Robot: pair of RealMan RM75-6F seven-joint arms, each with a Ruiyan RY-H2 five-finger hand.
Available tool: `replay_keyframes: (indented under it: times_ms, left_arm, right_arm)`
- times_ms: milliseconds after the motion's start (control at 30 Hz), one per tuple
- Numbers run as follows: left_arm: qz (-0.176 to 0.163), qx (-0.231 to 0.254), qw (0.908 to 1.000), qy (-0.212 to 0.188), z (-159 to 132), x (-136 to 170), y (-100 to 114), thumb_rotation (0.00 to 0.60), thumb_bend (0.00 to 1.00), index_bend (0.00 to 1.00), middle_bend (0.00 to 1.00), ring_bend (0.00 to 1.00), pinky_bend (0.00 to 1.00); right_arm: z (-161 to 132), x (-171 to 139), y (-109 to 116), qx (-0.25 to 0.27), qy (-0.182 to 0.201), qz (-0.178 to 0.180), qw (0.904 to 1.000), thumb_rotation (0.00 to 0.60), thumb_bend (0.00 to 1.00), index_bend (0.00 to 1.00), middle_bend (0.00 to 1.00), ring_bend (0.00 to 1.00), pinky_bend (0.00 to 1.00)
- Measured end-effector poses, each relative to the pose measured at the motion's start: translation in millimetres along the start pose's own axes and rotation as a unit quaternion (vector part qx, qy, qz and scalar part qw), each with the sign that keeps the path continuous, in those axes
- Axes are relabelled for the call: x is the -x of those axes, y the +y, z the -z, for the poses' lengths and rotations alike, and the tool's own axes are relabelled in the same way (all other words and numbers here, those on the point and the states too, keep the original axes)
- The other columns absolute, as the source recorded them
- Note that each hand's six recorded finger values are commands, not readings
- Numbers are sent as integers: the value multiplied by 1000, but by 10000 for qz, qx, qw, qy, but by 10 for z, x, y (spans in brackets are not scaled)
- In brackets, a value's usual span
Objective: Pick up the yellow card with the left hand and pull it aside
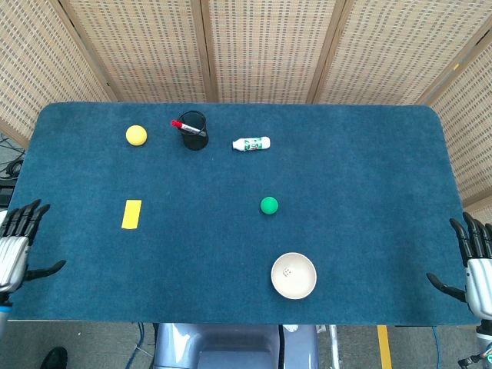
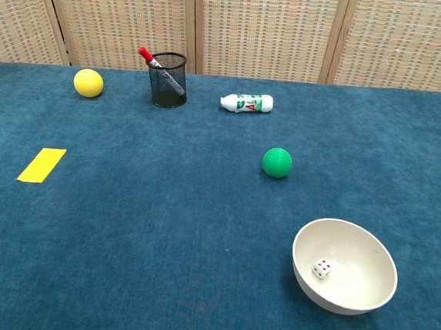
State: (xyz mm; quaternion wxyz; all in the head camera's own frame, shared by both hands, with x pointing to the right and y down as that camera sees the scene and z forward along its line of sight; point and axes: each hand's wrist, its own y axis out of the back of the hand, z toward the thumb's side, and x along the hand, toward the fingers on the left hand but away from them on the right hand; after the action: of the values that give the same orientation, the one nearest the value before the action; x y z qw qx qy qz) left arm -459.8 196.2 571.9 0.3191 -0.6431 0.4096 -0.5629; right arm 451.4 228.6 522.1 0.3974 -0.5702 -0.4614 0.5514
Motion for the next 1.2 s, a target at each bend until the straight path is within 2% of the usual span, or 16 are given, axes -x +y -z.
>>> replay_keyframes:
  times_ms: [133, 267, 367, 467, 533, 633, 800, 1200]
  left_arm:
    - [317, 63, 9993, -184, -110, -394, -245, 600, 164, 0, 0, 0, 0]
    - [531, 80, 9984, -187, -182, -771, -526, 600, 192, 65, 0, 0, 0]
    - [652, 127, 9977, -118, -240, -939, -712, 600, 198, 116, 0, 0, 0]
    - [784, 143, 9968, -29, -261, -1011, -855, 600, 198, 185, 0, 0, 0]
    - [838, 139, 9964, 26, -250, -1029, -911, 600, 197, 279, 0, 0, 0]
    - [869, 117, 9961, 124, -213, -1054, -970, 600, 200, 358, 0, 0, 0]
    - [910, 73, 9955, 268, -160, -1120, -1028, 600, 215, 405, 0, 0, 0]
    - [1025, -71, 9944, 227, -284, -1228, -1224, 600, 254, 423, 0, 0, 0]
  right_arm:
    - [16, 24, -18, 33, -25, -49, 10000, 600, 0, 0, 0, 0, 0]
    - [50, 48, -47, 66, -75, -125, 9999, 600, 0, 0, 0, 0, 0]
    - [70, 68, -68, 90, -102, -180, 9997, 600, 0, 0, 0, 0, 0]
    - [79, 80, -92, 102, -110, -238, 9996, 600, 0, 0, 0, 0, 0]
    - [82, 88, -105, 110, -109, -269, 9995, 600, 0, 0, 0, 0, 0]
    - [84, 95, -118, 122, -108, -299, 9994, 600, 0, 0, 0, 0, 0]
    - [88, 96, -123, 140, -112, -319, 9993, 600, 0, 0, 0, 0, 0]
    - [107, 111, -148, 154, -145, -379, 9991, 600, 0, 0, 0, 0, 0]
